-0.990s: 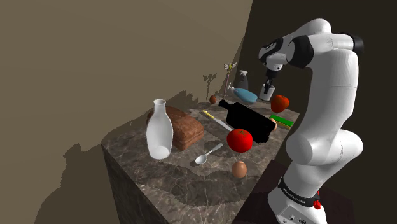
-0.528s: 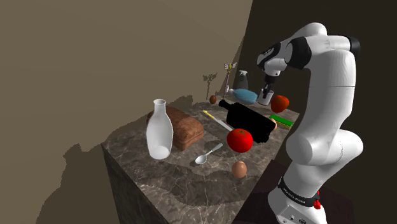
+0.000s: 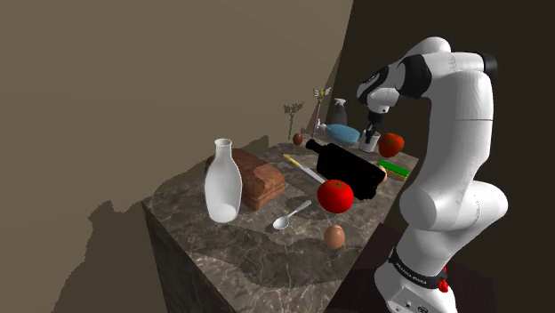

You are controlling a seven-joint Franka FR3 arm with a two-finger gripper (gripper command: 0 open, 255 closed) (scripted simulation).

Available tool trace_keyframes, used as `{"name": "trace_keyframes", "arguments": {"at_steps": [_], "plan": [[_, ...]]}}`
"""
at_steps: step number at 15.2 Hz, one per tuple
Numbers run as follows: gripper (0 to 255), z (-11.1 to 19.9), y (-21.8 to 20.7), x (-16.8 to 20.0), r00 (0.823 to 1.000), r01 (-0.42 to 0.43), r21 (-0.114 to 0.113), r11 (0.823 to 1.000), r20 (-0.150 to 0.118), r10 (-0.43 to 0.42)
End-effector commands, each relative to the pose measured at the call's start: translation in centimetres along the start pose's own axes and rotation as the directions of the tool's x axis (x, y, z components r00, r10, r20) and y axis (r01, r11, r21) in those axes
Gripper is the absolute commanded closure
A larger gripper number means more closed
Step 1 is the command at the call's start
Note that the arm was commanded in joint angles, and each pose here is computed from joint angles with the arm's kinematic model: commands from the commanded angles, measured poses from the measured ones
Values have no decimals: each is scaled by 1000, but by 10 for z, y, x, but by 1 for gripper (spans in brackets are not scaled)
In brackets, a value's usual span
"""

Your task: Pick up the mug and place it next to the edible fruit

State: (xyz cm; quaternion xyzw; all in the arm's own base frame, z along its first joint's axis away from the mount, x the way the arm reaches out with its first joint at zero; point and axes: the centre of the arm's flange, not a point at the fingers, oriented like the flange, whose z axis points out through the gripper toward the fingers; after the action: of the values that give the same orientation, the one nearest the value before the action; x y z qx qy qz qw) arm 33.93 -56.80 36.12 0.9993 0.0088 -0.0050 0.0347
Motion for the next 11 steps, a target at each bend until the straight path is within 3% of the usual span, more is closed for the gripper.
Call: {"name": "trace_keyframes", "arguments": {"at_steps": [1,5,6,11], "plan": [[255,1,0,0,1000,0,-1,1000,0,0],[255,1,0,0,1000,0,-1,1000,0,0],[0,1,0,0,1000,0,-1,1000,0,0],[0,1,0,0,1000,0,-1,1000,0,0]]}}
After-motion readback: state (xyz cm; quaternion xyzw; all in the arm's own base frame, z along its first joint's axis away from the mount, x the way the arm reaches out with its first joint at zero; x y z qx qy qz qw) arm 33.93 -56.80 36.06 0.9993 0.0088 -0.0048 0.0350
